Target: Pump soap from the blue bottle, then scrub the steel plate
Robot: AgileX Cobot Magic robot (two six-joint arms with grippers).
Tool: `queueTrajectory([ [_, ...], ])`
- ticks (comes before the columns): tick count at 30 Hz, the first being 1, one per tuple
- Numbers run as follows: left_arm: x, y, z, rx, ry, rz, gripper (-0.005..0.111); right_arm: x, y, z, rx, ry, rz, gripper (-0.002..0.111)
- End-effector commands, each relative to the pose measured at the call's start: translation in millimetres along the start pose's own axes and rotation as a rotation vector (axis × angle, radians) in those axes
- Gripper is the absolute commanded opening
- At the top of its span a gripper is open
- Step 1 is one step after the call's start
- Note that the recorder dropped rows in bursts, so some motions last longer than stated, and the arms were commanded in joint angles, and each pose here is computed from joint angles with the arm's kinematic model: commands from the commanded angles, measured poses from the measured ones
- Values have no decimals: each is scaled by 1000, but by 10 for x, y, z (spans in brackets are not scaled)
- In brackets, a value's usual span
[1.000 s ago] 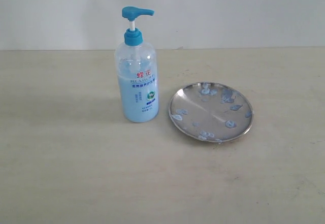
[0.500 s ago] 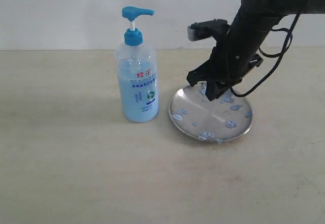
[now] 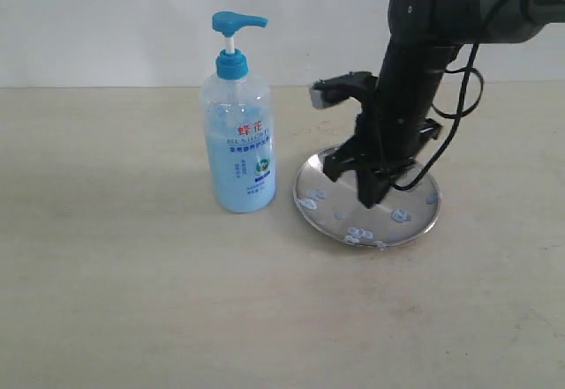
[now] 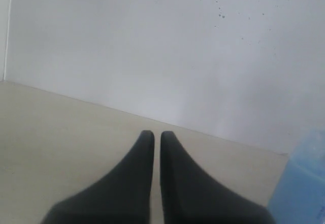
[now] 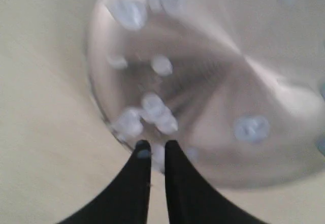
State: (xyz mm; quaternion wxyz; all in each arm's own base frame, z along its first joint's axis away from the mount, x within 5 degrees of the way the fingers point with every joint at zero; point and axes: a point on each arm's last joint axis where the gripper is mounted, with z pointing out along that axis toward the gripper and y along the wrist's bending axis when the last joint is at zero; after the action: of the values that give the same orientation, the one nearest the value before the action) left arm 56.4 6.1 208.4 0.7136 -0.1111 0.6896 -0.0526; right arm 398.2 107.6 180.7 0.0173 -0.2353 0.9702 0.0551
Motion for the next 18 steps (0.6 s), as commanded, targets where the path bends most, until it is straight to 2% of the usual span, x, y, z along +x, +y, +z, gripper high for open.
queueTrajectory([
  [1,0,-10,-2,16,-9,-7,4,-70,-429,-95,268,-165,175,0],
  [3,0,-10,-2,16,-9,-7,4,-233,-393,-119,195,-352,229,0],
  [5,0,-10,-2,16,-9,-7,4,-290,-221,-107,62,-382,214,0],
  [8,0,-10,-2,16,-9,-7,4,-11,-33,-52,-41,-48,-91,0],
  [9,0,-10,-2,16,-9,-7,4,70,-36,-52,-42,41,-96,0],
  [11,-1,-11,-2,17,-10,-7,4,144,-217,-66,83,107,-47,0],
  [12,-1,-11,-2,17,-10,-7,4,112,-329,-77,178,60,5,0],
  [13,-1,-11,-2,17,-10,-7,4,19,-432,-97,262,-61,75,0],
  [14,-1,-11,-2,17,-10,-7,4,-99,-495,-125,282,-221,173,0],
  [16,-1,-11,-2,17,-10,-7,4,-278,-471,-165,210,-441,315,0],
  [17,-1,-11,-2,17,-10,-7,4,-309,-392,-158,153,-456,324,0],
  [18,-1,-10,-2,15,-11,-7,4,-285,-297,-147,109,-405,269,0],
])
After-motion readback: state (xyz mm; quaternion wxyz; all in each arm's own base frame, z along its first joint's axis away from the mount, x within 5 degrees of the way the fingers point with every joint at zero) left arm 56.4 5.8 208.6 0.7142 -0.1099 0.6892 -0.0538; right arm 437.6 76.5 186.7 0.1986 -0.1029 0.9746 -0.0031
